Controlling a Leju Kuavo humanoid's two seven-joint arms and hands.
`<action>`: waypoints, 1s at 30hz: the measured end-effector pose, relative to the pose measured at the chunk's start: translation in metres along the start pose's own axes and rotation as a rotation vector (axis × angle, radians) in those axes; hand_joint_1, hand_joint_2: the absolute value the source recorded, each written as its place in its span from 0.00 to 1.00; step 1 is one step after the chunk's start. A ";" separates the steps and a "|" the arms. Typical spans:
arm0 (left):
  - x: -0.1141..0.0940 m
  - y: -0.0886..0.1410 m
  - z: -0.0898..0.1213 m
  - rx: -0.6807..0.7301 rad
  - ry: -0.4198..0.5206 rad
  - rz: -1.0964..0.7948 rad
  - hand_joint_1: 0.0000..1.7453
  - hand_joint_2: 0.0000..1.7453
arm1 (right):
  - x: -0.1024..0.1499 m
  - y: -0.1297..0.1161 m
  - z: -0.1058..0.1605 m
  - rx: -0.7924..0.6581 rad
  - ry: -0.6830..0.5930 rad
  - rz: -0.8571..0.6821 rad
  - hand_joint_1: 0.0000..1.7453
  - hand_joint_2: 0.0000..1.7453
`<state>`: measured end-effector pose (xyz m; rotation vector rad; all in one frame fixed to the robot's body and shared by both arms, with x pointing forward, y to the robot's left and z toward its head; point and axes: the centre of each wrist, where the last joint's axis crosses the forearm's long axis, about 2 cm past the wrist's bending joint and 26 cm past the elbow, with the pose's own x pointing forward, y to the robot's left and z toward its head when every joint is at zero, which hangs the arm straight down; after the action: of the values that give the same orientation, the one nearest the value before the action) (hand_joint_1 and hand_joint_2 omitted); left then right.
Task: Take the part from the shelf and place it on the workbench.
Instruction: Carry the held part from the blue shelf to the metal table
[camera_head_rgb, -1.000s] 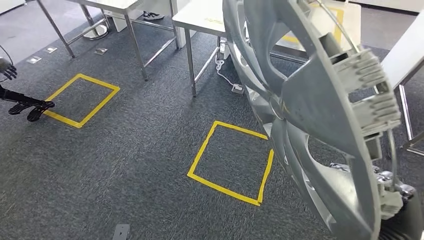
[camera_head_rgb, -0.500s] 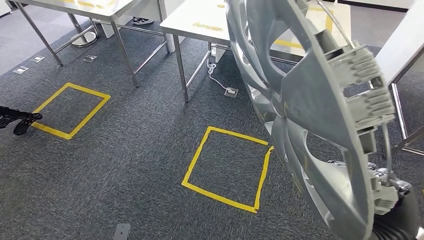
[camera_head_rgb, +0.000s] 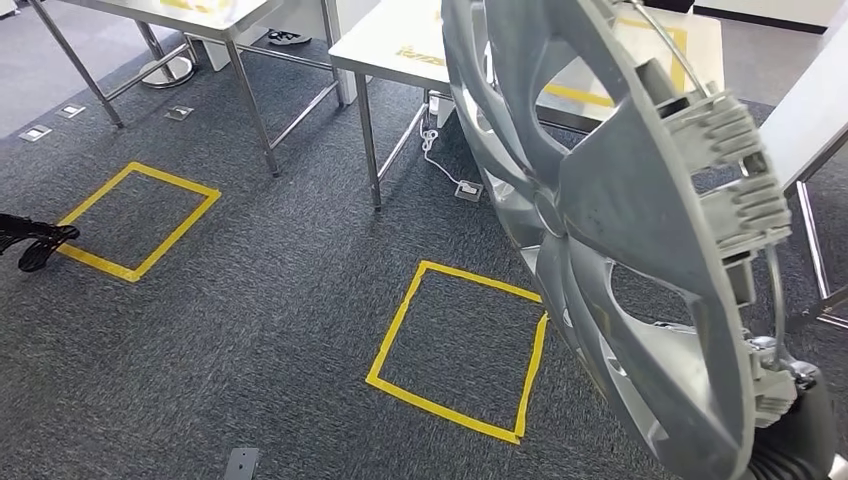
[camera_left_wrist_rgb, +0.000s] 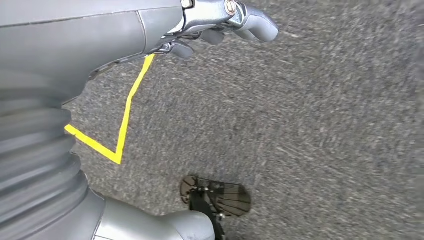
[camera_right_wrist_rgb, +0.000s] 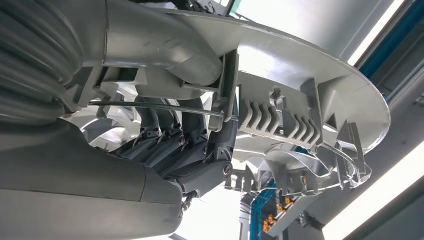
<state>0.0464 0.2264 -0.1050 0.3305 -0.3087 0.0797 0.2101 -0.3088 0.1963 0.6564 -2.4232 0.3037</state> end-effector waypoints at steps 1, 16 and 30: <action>0.000 0.000 0.000 -0.001 0.000 0.000 0.00 1.00 | 0.000 0.000 0.000 0.000 -0.001 0.000 1.00 1.00; -0.001 0.000 0.000 -0.002 0.002 -0.001 0.00 1.00 | 0.000 0.000 -0.001 -0.004 -0.003 0.009 1.00 1.00; -0.001 0.001 0.000 -0.001 -0.001 -0.001 0.00 1.00 | 0.000 -0.001 -0.003 -0.005 -0.015 0.000 1.00 1.00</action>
<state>0.0452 0.2274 -0.1053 0.3294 -0.3095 0.0779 0.2116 -0.3086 0.1985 0.6593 -2.4378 0.2935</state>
